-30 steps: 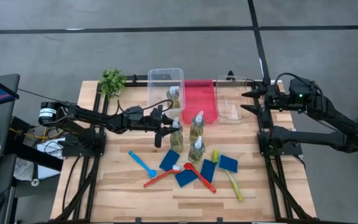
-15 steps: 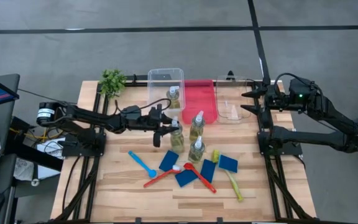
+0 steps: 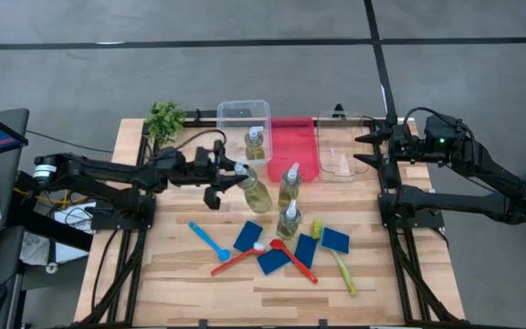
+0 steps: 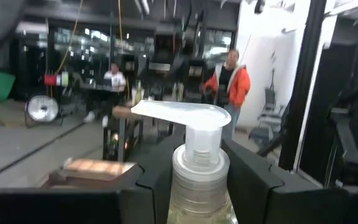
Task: Pick & Place Kitchen Sink Supplies
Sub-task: Put the transparent soap dispenser into the transparent container
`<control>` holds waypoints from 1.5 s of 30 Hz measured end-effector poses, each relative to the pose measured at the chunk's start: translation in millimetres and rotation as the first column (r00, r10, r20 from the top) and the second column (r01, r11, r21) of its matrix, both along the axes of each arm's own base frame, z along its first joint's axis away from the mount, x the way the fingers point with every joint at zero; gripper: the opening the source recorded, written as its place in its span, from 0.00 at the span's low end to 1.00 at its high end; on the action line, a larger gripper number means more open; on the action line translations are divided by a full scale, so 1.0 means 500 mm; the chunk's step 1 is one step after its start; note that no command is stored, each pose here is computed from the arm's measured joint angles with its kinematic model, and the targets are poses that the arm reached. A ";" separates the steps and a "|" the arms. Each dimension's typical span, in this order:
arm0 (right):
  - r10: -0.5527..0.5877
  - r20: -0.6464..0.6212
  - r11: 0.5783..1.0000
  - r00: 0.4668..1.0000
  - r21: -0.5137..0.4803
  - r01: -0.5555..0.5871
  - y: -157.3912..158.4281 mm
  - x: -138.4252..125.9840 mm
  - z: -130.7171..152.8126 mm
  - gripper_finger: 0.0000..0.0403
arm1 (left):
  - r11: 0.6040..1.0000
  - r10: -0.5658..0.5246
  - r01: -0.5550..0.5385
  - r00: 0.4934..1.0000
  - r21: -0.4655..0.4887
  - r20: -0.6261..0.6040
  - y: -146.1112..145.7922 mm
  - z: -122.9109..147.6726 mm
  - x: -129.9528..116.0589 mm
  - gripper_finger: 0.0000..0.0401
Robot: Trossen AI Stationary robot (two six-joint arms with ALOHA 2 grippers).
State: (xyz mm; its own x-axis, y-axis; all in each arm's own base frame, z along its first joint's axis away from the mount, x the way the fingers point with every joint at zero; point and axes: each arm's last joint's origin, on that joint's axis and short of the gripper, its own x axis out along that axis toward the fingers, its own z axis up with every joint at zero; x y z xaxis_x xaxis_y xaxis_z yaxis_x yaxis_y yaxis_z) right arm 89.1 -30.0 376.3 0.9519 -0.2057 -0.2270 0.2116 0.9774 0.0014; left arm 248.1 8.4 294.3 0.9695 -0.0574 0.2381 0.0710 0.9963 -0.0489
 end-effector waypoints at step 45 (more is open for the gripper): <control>-0.008 0.047 1.000 0.999 0.020 0.007 -0.001 0.002 0.008 0.56 | 0.710 0.658 -0.696 0.709 0.105 0.252 0.186 0.088 -0.115 0.30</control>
